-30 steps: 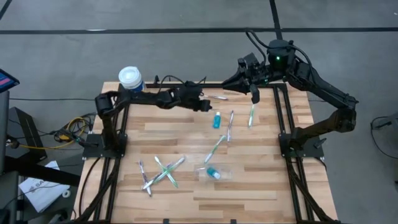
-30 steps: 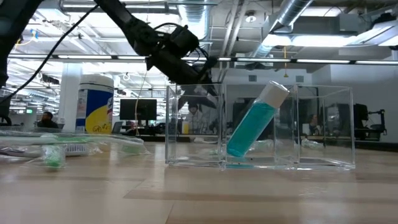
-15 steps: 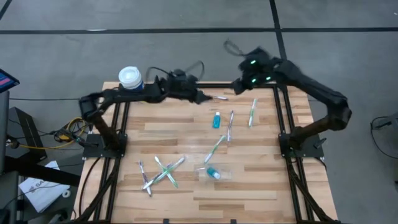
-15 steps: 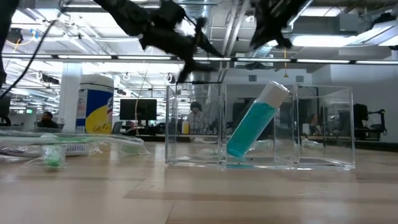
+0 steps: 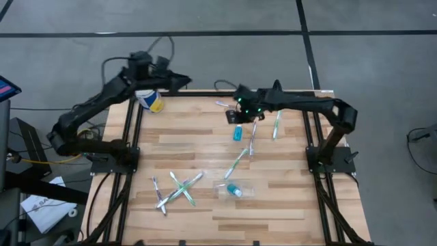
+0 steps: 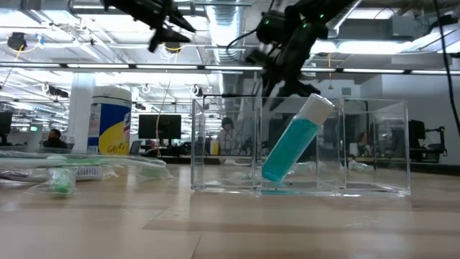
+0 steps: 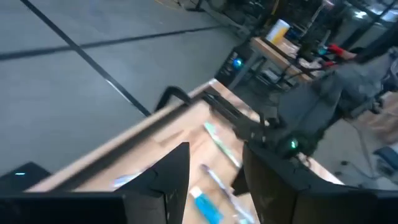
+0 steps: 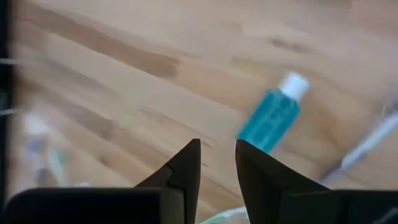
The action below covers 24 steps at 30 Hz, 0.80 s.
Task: Pick & Place toothbrushing station
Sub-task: Put the blue mouthwash bottle in the transparent organizer
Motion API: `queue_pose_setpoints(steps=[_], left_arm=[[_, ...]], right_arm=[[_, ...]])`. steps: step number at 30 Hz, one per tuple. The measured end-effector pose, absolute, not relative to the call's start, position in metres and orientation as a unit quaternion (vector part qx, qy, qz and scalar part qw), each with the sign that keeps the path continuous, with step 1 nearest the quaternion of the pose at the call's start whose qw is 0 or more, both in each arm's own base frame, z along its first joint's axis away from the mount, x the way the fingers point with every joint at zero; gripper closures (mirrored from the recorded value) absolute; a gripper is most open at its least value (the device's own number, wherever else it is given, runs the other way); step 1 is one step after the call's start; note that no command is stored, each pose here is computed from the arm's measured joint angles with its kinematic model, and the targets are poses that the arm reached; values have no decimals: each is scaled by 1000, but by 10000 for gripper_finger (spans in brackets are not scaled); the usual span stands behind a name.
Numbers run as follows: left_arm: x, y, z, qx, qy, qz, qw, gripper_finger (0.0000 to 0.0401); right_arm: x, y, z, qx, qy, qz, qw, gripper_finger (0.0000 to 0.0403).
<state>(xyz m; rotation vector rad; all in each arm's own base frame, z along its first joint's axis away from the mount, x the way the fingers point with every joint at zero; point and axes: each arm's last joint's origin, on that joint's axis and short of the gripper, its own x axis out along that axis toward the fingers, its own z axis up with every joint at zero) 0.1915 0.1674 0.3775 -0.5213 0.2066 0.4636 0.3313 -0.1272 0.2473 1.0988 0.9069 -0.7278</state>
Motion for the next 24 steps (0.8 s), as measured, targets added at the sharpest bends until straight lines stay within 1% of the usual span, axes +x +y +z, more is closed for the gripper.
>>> queue_pose_setpoints(steps=[5, 7, 11, 13, 20, 24], left_arm=[[168, 168, 385, -255, 95, 224, 936, 258], [165, 170, 386, -257, 92, 216, 937, 258], [166, 172, 385, -263, 95, 196, 940, 259], [168, 173, 382, -269, 100, 183, 941, 259], [171, 175, 380, -266, 107, 165, 944, 259], [171, 176, 378, -270, 110, 165, 942, 259]], right_arm=[[333, -127, 223, 508, 438, -381, 636, 310], [334, -130, 218, 516, 436, -392, 624, 310], [338, -136, 208, 529, 432, -395, 614, 307], [339, -136, 207, 534, 432, -390, 613, 299], [339, -133, 207, 534, 425, -412, 604, 248], [337, -136, 207, 537, 419, -427, 595, 229]])
